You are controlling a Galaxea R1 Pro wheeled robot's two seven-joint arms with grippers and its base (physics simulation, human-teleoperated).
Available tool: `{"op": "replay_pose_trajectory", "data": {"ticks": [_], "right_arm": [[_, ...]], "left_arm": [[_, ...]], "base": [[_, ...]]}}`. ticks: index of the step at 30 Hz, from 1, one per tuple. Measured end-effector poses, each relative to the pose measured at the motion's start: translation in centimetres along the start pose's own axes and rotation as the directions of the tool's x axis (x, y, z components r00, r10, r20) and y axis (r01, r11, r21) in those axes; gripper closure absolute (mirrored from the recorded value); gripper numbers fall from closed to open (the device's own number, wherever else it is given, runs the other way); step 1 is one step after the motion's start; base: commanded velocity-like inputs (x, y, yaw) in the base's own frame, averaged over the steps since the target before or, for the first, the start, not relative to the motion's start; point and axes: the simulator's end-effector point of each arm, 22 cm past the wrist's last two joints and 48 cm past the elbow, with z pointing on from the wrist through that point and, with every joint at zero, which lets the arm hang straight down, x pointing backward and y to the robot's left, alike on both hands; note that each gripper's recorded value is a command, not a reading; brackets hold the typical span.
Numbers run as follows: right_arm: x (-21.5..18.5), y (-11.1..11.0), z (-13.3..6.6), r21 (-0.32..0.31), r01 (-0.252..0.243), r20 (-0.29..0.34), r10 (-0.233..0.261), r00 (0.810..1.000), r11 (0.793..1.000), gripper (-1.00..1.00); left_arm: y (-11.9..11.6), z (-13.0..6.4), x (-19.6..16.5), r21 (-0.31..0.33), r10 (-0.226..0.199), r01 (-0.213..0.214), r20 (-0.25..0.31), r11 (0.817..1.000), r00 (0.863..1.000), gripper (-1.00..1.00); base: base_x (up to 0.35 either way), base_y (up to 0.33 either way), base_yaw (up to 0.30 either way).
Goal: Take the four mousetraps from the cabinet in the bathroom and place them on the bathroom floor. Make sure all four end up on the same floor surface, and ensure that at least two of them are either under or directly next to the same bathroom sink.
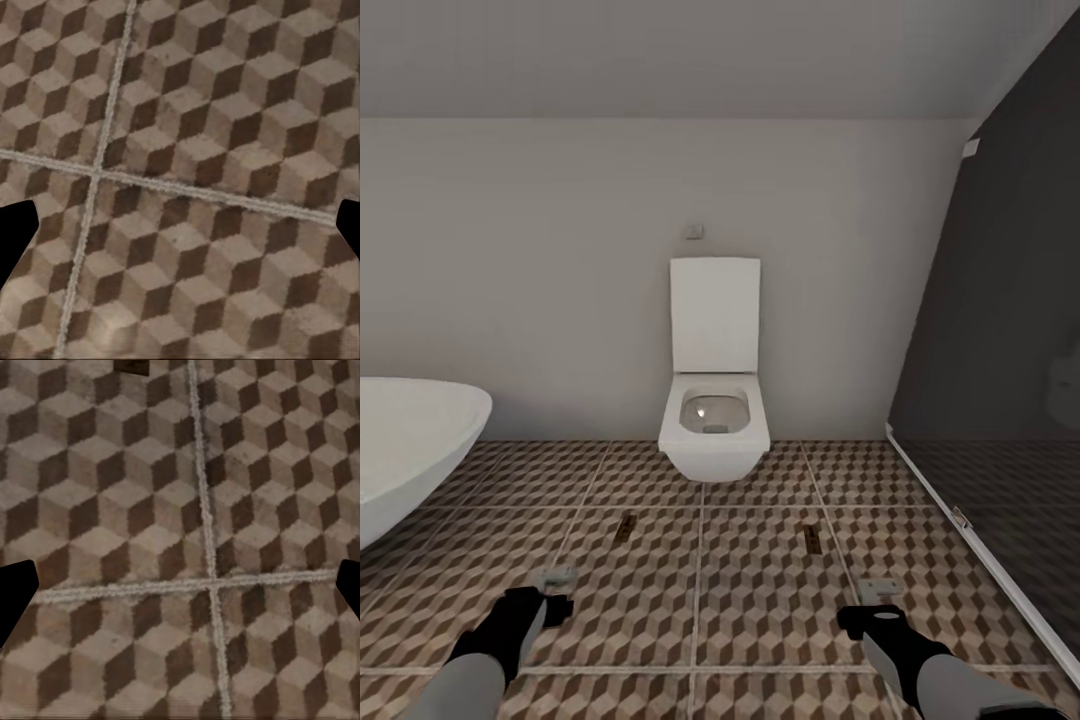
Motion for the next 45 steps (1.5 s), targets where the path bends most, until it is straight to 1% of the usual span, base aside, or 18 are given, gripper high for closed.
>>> {"op": "replay_pose_trajectory", "data": {"ticks": [3, 6, 9, 12, 14, 17, 21, 25, 29, 36, 45], "right_arm": [[0.6, -0.3, -0.3, 0.004, -0.001, -0.005, 0.001, 1.0, 1.0, -1.0], [0.8, -0.8, -0.6, 0.013, -0.001, -0.006, 0.002, 1.0, 1.0, -1.0], [1.5, -2.2, -0.8, 0.032, 0.0, -0.016, 0.0, 1.0, 0.999, -1.0], [2.2, -3.6, -1.0, 0.05, 0.001, -0.027, 0.0, 1.0, 0.999, -1.0], [2.8, -4.3, -1.2, 0.059, 0.001, -0.034, 0.001, 0.999, 0.998, -1.0], [2.5, -5.1, -1.5, 0.07, -0.003, -0.02, 0.005, 1.0, 0.998, -1.0], [1.6, -6.0, -1.9, 0.08, -0.007, 0.0, 0.007, 1.0, 0.997, -1.0], [1.1, -7.0, -2.5, 0.091, -0.01, 0.022, 0.008, 1.0, 0.996, -1.0], [1.6, -7.8, -3.0, 0.099, -0.008, 0.022, 0.006, 1.0, 0.995, -1.0], [2.3, -8.8, -4.1, 0.108, -0.003, 0.007, 0.002, 1.0, 0.994, -1.0], [2.6, -9.3, -5.5, 0.109, 0.004, -0.013, -0.003, 1.0, 0.994, -1.0]], "left_arm": [[0.5, 0.3, 1.3, 0.003, 0.007, -0.007, -0.014, 1.0, 1.0, -1.0], [1.1, 0.3, 1.6, 0.003, 0.006, -0.006, -0.007, 1.0, 1.0, -1.0], [2.4, 0.4, 2.4, -0.004, 0.005, -0.005, -0.003, 1.0, 1.0, -1.0], [3.7, 0.6, 3.6, -0.009, 0.003, -0.003, -0.018, 1.0, 1.0, -1.0], [4.4, 0.6, 4.8, -0.008, -0.003, 0.002, -0.039, 1.0, 0.999, -1.0], [5.2, 0.6, 6.7, -0.004, -0.018, 0.018, -0.07, 1.0, 0.997, -1.0], [6.1, 0.2, 7.4, -0.003, -0.042, 0.042, -0.084, 0.999, 0.996, -1.0], [6.9, -0.2, 7.2, -0.004, -0.077, 0.077, -0.067, 0.997, 0.995, -1.0], [7.3, -0.8, 6.7, -0.004, -0.099, 0.099, -0.05, 0.995, 0.994, -1.0], [7.3, -1.9, 5.8, 0.001, -0.11, 0.11, -0.041, 0.994, 0.993, -1.0], [7.0, -3.4, 4.4, 0.007, -0.114, 0.115, -0.032, 0.993, 0.993, -1.0]], "base": [[0.0, 0.0, 0.0], [0.0, 0.0, 0.0], [0.0, 0.0, 0.0], [0.0, 0.0, 0.0], [0.0, 0.0, 0.0], [0.0, 0.0, 0.0], [0.0, 0.0, 0.0], [0.0, 0.0, 0.0], [0.0, 0.0, 0.0], [0.0, 0.0, 0.0], [0.0, 0.0, 0.0]]}}
